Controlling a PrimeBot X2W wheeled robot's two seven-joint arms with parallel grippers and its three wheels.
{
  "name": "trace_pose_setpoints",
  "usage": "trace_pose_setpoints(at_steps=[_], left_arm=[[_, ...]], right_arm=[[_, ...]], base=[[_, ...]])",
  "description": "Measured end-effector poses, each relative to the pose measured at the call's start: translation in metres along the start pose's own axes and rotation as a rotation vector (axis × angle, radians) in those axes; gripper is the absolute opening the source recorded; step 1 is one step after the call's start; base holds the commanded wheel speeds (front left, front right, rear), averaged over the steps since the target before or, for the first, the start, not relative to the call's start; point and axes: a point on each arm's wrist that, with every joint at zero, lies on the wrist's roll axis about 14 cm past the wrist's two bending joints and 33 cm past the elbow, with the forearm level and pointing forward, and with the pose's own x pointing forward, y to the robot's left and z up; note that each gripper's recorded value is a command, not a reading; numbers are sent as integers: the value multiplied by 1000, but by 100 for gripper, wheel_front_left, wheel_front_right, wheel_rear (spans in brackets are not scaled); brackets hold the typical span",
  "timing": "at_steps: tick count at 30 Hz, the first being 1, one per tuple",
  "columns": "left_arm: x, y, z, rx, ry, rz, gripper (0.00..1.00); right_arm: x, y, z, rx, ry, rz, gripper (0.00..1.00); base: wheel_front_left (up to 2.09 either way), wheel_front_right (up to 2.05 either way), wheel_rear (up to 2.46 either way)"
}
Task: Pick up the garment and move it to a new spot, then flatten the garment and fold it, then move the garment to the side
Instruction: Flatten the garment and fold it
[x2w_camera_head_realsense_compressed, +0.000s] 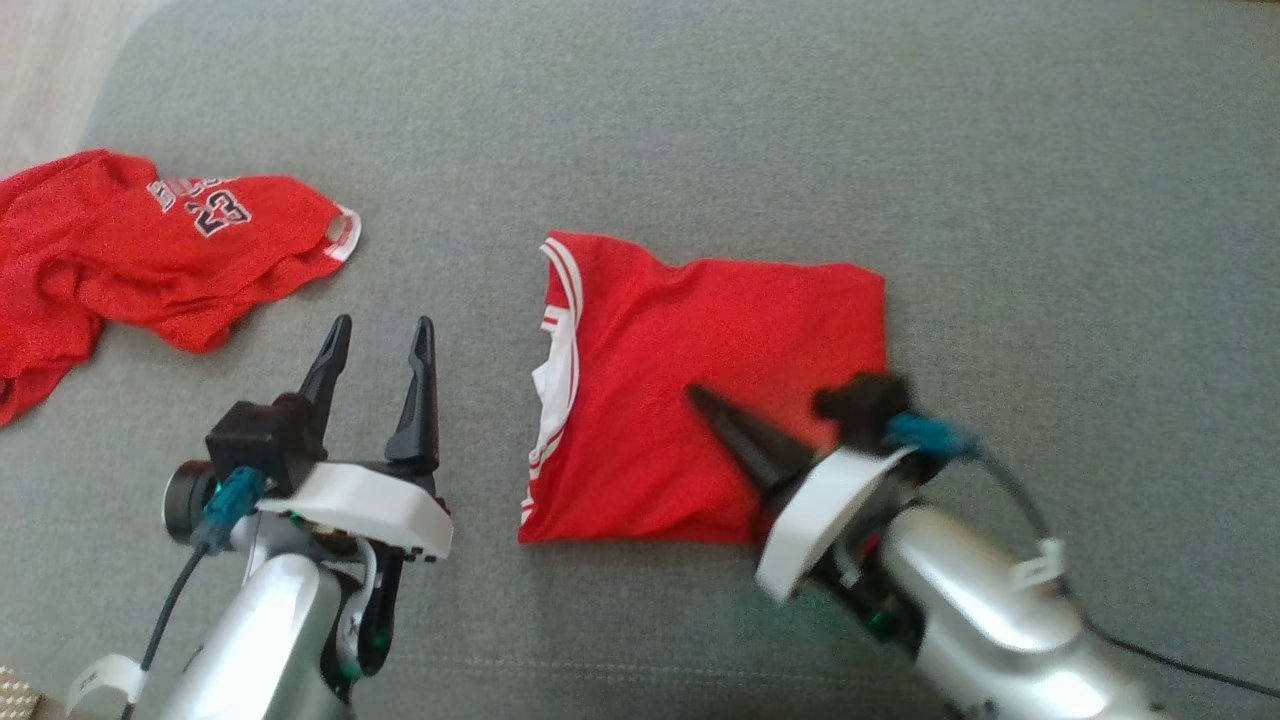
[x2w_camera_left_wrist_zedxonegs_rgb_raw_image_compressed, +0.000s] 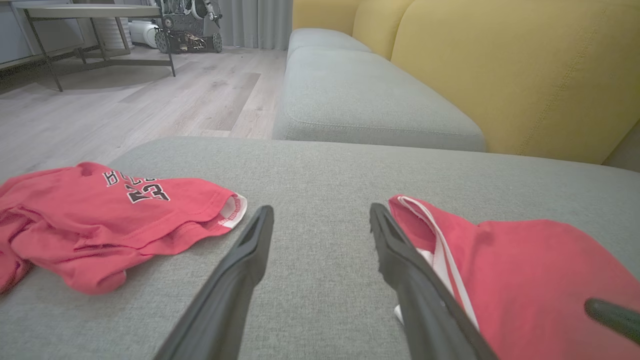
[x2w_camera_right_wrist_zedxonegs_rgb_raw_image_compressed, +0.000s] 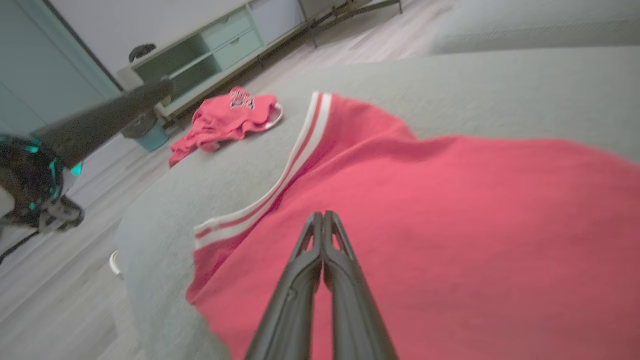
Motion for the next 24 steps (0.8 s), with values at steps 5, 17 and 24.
trace_pose_setpoints(at_steps=[5,17,24], left_arm=[[1,-5,4,0,-12,-17,100],[-8,-14,10,6,-27,-54,100],[-12,-21,26,15,-69,-85,100]], right_arm=[[-23,-52,43,-14,-163,-162,0],[-142,-146,93,-122,-382,-614,100],[-173,-129,95,-138,-393,-674,100]], base=[[0,0,0],[0,0,0],[0,0,0]])
